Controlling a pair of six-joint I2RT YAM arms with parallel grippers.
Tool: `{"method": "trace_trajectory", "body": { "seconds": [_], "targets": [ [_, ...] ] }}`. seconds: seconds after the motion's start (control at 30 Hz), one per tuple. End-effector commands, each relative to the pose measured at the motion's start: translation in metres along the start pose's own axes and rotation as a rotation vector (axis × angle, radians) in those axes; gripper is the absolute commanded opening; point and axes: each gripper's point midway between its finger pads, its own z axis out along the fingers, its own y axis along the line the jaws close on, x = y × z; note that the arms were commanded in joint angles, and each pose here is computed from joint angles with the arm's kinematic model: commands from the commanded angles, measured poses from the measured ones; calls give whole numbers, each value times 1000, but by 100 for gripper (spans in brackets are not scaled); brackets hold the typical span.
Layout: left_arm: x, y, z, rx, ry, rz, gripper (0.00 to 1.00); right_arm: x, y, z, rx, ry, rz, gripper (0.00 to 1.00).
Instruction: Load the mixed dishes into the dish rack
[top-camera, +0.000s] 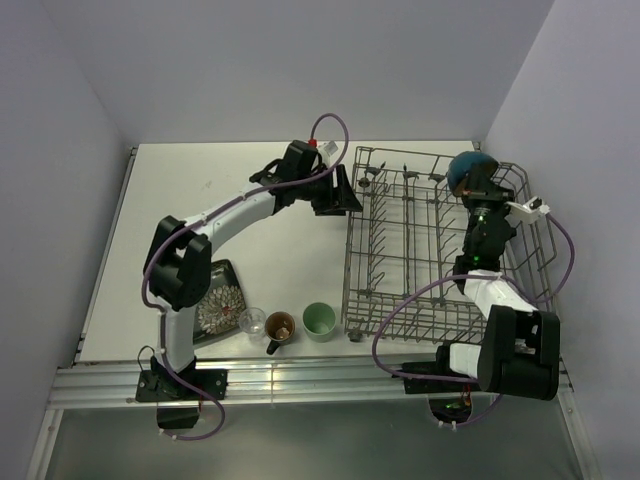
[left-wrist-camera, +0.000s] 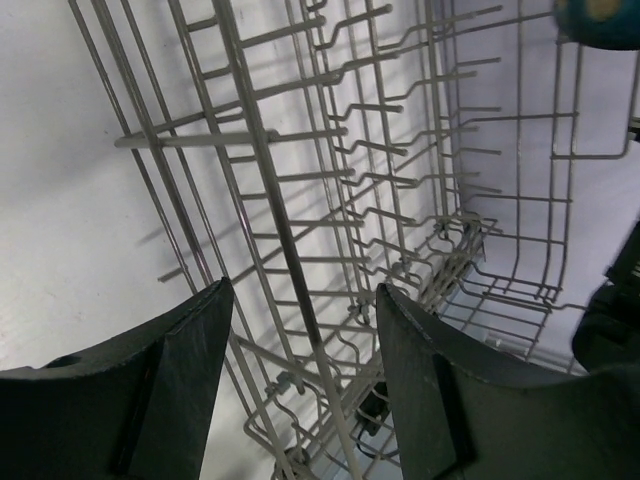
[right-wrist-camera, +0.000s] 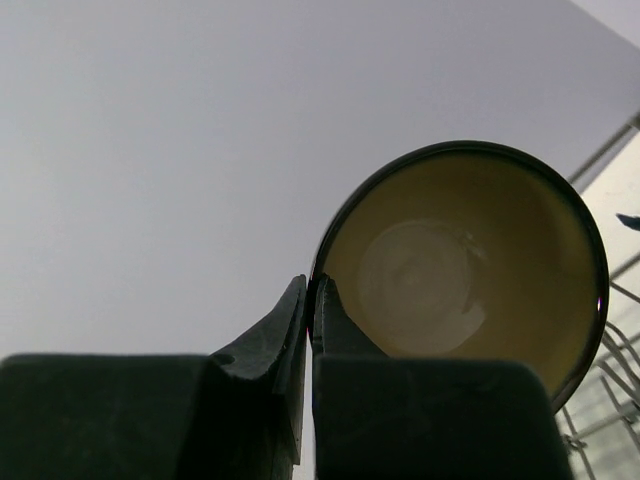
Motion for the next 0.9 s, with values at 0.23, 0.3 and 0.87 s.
{"method": "trace_trajectory", "body": {
  "seconds": [0.23, 0.3, 0.87],
  "targets": [
    [-22, -5, 24, 46, -46, 32, 25, -34, 64, 24, -193, -80, 39, 0],
    [-20, -3, 27, 48, -45, 14, 4, -36, 61, 29, -190, -78, 38, 0],
    [-31, 29, 3, 17, -182, -118, 0, -7, 35, 45, -160, -25, 67, 0]
  ]
}}
